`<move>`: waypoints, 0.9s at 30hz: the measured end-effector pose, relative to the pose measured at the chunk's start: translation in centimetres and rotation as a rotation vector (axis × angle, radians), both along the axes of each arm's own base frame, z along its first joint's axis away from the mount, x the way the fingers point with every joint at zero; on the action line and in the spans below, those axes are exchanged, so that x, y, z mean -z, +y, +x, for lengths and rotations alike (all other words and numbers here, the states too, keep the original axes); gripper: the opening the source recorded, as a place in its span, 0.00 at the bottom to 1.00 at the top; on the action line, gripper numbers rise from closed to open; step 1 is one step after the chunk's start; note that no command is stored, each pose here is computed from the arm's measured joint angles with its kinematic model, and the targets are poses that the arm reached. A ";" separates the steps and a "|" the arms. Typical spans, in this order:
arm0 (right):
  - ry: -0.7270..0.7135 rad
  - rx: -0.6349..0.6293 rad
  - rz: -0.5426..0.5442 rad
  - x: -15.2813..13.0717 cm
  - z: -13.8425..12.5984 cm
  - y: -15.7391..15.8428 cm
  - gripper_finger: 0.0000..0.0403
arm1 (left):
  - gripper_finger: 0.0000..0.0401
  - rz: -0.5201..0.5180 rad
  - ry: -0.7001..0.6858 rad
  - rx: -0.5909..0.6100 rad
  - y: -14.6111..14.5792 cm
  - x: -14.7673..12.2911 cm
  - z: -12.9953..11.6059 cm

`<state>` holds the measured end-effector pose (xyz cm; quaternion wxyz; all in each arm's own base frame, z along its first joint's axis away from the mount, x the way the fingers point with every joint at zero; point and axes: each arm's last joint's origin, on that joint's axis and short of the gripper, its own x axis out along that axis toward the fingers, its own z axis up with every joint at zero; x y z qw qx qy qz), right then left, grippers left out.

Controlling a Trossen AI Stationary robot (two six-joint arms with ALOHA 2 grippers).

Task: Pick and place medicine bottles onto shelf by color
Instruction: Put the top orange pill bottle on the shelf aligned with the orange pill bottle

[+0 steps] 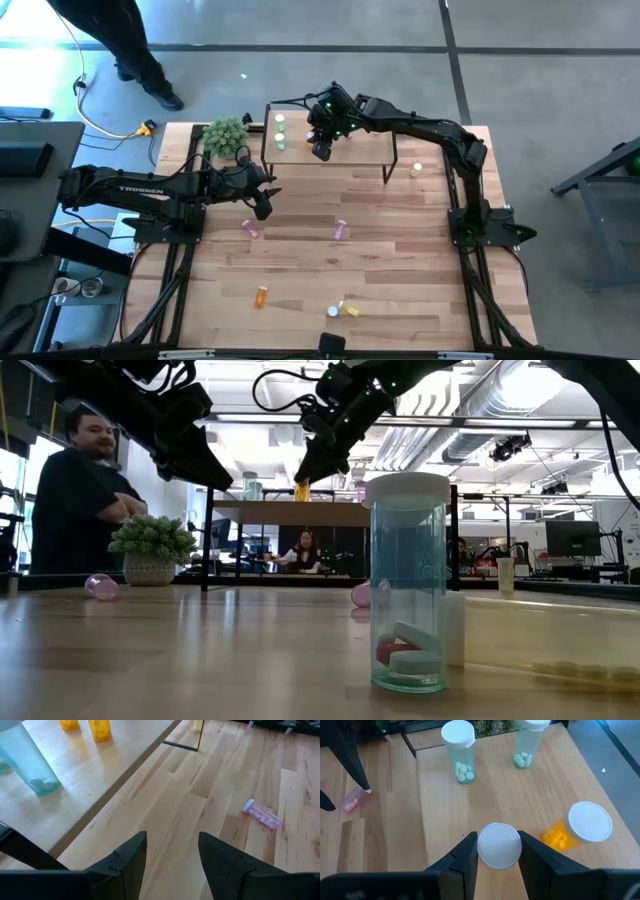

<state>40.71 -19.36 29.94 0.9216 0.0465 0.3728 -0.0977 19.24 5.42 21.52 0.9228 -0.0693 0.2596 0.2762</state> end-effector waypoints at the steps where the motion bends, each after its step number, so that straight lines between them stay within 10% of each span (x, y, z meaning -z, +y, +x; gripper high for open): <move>1: 0.001 -0.001 -0.001 0.0 0.0 0.0 0.27 | 0.42 0.000 0.000 0.000 0.0 0.0 0.0; 27: 0.006 -0.015 -0.017 0.0 0.0 -0.1 0.27 | 0.42 0.000 0.000 0.000 0.0 0.0 0.0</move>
